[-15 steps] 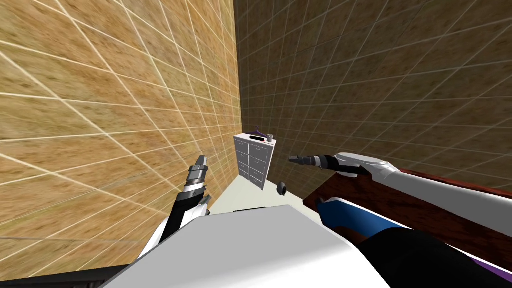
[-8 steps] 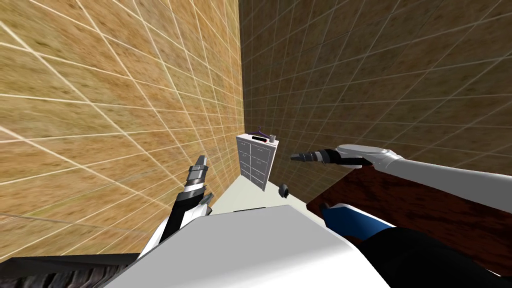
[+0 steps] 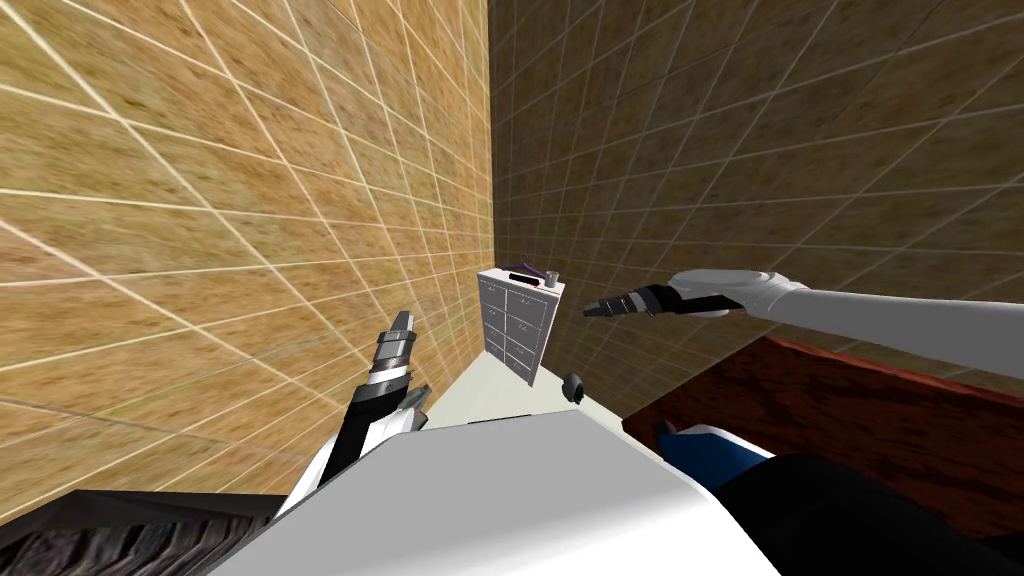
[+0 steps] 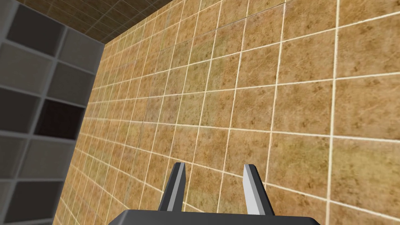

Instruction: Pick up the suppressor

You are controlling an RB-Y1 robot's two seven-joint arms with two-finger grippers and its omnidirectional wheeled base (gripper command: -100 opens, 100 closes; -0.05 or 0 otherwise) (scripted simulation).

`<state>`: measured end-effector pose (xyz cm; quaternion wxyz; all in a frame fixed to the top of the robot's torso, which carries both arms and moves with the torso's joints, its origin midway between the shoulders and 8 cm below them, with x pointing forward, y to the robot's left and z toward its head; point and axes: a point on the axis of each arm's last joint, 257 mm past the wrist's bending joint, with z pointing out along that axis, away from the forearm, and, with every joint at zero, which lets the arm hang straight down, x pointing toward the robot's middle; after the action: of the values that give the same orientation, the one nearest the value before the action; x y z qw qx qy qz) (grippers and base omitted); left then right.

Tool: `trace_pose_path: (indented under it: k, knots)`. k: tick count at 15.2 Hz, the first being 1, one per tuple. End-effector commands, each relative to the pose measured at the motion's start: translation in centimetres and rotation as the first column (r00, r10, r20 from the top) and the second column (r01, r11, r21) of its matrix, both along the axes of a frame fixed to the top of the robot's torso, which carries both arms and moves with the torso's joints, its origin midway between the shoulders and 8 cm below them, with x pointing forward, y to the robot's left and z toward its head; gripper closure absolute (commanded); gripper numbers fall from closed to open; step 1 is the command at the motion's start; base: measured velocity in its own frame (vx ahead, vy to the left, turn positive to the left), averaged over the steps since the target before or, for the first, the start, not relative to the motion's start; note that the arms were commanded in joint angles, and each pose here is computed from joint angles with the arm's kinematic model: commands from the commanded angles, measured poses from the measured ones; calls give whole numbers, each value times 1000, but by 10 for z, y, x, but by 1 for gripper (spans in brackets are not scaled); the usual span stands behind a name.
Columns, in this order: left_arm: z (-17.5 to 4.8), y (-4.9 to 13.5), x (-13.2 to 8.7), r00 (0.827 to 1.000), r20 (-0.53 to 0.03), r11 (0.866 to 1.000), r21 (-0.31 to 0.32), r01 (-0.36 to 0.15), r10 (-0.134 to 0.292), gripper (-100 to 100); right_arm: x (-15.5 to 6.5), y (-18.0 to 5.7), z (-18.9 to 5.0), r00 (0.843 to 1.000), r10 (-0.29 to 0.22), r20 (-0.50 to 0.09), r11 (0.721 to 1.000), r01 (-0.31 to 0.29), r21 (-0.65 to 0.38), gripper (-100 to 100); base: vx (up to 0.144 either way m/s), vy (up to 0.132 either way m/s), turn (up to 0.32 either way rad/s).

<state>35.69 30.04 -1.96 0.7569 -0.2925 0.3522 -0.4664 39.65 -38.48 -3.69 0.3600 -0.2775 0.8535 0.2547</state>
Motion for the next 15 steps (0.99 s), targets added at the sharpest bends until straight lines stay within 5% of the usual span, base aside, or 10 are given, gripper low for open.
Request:
trace_pose_path:
  k: [1, 15]
  knots:
    - [0, 0, 0, 1000, 0, 1000, 0, 0, 0, 0, 2, 1, 3, 1000, 13, -10, 999, -13, -33, -100, 35, 6, -6]
    - [0, 0, 0, 1000, 0, 1000, 0, 0, 0, 0, 19, -8, 28, 992, 14, -123, 963, -47, -264, -100, 60, 15, 78]
